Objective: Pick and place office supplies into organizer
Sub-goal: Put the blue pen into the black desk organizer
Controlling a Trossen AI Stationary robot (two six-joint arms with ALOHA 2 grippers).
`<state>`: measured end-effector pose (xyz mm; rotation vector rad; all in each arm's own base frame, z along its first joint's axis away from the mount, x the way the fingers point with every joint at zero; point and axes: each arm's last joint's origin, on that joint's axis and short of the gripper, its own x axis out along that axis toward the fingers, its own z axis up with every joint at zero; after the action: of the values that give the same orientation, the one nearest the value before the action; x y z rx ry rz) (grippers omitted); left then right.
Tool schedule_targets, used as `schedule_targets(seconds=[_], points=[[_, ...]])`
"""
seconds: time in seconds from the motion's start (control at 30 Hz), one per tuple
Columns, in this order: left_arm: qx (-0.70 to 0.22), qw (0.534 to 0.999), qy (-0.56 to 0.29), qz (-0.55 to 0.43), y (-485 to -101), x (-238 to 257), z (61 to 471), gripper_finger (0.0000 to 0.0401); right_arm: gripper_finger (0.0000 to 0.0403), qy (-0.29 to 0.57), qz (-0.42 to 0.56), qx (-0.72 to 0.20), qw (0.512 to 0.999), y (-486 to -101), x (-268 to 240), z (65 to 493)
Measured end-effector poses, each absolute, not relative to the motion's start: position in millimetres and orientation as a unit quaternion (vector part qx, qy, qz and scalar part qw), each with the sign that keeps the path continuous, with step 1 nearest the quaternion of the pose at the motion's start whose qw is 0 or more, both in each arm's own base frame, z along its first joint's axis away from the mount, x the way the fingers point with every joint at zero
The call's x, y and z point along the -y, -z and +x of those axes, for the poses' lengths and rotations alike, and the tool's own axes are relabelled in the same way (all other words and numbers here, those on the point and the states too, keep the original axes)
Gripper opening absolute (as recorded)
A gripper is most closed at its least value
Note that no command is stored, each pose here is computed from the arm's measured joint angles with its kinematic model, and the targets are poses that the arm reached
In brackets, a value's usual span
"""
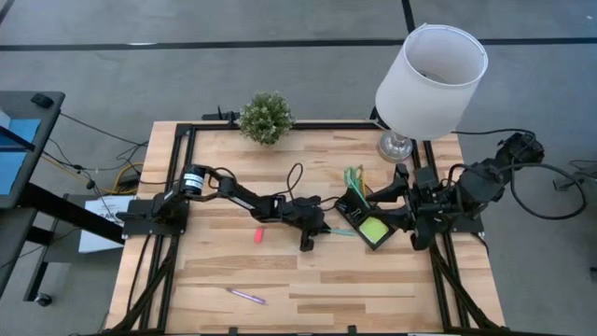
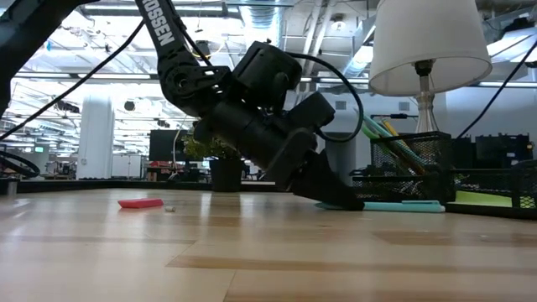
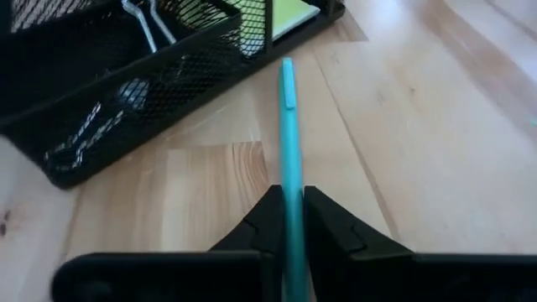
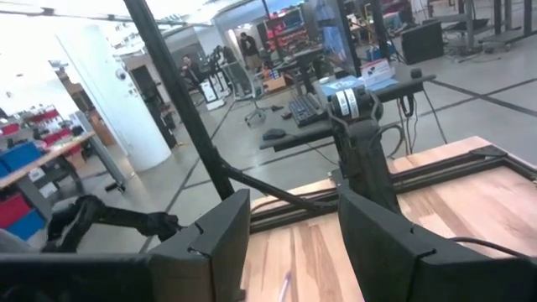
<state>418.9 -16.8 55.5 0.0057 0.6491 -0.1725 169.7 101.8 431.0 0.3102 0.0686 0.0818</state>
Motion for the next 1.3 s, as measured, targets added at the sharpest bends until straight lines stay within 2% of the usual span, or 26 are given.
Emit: schedule_targets(seconds=[0.17, 0.33, 0.5, 0.6, 0.7, 0.77, 0.93, 1.03, 1.17, 1.3], points=[[-0.307, 0.947, 0.067, -0.069, -71, 20, 421, 0.0015, 0.0175, -0.043, 0.163, -0.02, 0.986, -434, -102, 170], [-0.331, 0.941, 0.053, -0.052, -118, 32, 421, 0.0011, 0.0175, -0.043, 0.163, -0.017, 0.986, -435, -102, 170], [-0.333, 0.938, 0.03, 0.092, -205, 46, 427, 0.0011, 0.0175, -0.044, 0.163, -0.017, 0.985, -435, -102, 169], [-0.336, 0.925, 0.006, 0.18, -244, 47, 433, 0.0011, 0.0175, -0.046, 0.163, -0.017, 0.985, -435, -102, 169], [-0.33, 0.897, -0.046, 0.292, -287, 40, 440, 0.0011, 0.0175, -0.052, 0.163, -0.018, 0.985, -435, -104, 167], [-0.346, 0.853, -0.071, 0.384, -303, 33, 445, 0.0011, 0.0175, -0.058, 0.163, -0.019, 0.985, -435, -106, 166], [-0.41, 0.68, -0.056, 0.605, -299, 16, 470, 0.0011, 0.0175, -0.074, 0.158, -0.021, 0.984, -435, -111, 163], [-0.428, 0.605, -0.039, 0.67, -289, 7, 485, 0.0011, 0.0175, -0.084, 0.158, -0.022, 0.984, -435, -115, 160], [-0.461, 0.567, -0.016, 0.682, -254, 3, 501, 0.0011, 0.0175, -0.094, 0.157, -0.023, 0.983, -435, -118, 158], [-0.453, 0.565, -0.02, 0.689, -250, 7, 507, 0.0011, 0.0175, -0.101, 0.145, -0.024, 0.984, -435, -120, 156]])
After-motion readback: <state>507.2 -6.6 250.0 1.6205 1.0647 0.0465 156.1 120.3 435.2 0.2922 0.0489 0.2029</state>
